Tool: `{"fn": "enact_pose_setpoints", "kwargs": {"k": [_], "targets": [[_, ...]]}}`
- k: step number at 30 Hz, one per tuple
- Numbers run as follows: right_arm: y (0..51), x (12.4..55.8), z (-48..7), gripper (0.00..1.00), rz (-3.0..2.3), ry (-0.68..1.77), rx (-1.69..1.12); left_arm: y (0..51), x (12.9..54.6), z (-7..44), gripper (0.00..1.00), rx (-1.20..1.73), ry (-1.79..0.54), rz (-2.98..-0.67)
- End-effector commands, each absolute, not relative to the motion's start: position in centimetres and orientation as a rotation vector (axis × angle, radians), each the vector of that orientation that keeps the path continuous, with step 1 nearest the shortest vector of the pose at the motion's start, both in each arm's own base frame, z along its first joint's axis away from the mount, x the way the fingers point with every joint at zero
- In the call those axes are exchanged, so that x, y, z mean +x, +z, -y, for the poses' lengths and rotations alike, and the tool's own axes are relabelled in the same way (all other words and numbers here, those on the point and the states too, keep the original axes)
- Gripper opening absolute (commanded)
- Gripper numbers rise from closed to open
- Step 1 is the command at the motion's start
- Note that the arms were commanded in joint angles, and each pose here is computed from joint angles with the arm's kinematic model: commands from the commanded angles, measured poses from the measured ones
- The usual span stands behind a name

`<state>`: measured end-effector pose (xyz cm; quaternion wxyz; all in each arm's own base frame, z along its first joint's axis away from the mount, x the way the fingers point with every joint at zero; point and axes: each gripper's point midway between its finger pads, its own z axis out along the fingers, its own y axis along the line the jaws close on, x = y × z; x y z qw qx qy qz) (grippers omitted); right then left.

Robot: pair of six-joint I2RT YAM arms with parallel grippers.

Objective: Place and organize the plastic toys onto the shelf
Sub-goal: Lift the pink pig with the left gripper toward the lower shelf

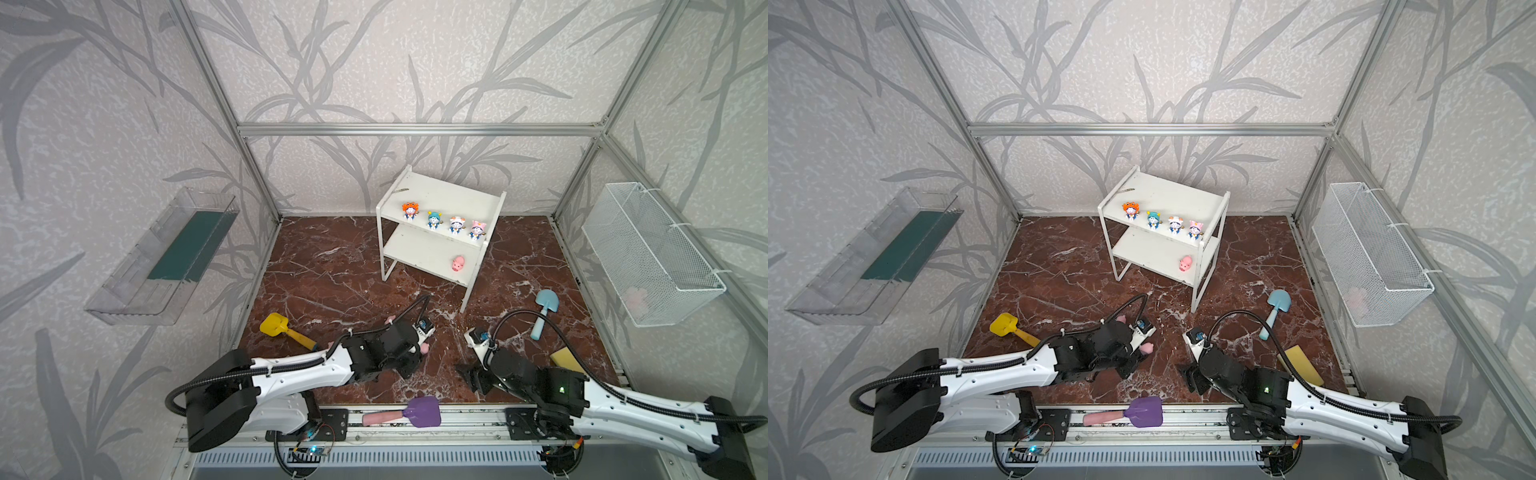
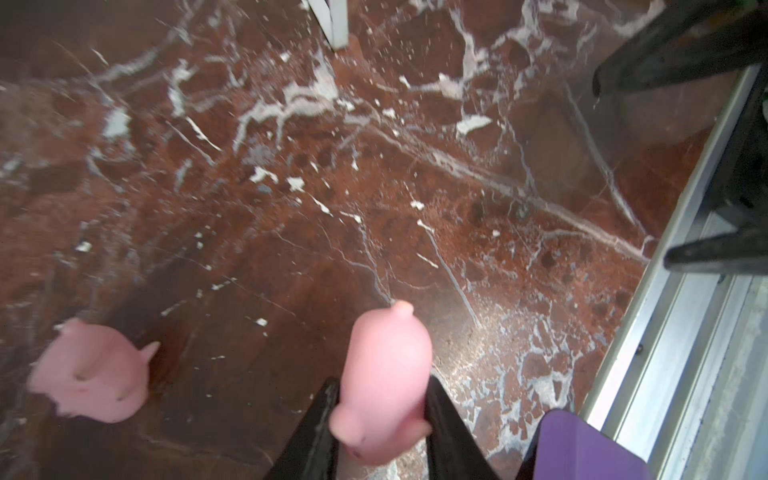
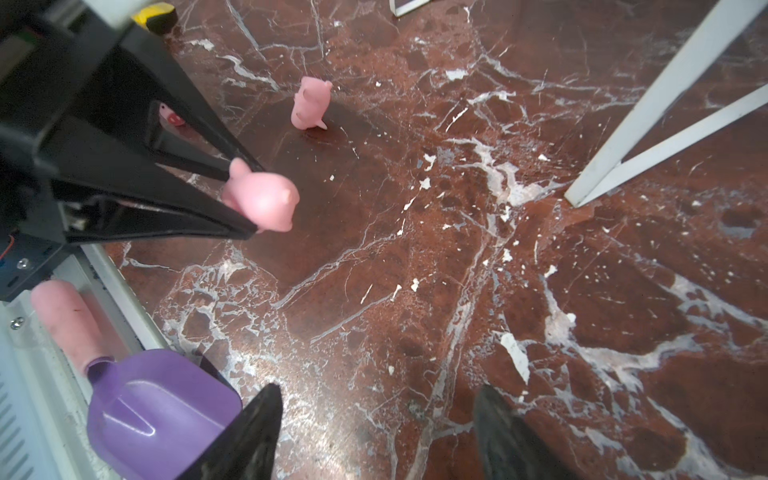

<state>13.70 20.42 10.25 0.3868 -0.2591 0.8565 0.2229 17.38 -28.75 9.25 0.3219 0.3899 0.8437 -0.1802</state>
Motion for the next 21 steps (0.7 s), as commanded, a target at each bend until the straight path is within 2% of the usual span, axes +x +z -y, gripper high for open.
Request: {"fn": "enact_pose_setpoints", "kwargs": {"k": [1,6,11,21], "targets": [[11.5,13.7,-19.6,0.74,-2.166,0.542,-0.664,13.0,20.2,28.8,0.34,0.939,-0.374,-2.124],[12.4,13.6,-18.5,0.75,-2.149,0.541,-0.639,17.0,23.6,29.4,0.33,0.798,-0.301,-2.053],[12.8,13.5,-17.5,0.75,-2.138,0.531,-0.627,20.5,27.2,30.4,0.33,0.65,-0.353,-1.981],[13.4,13.4,-17.1,0.75,-2.124,0.557,-0.599,22.9,32.7,32.5,0.33,0.53,-0.38,-1.892]]}}
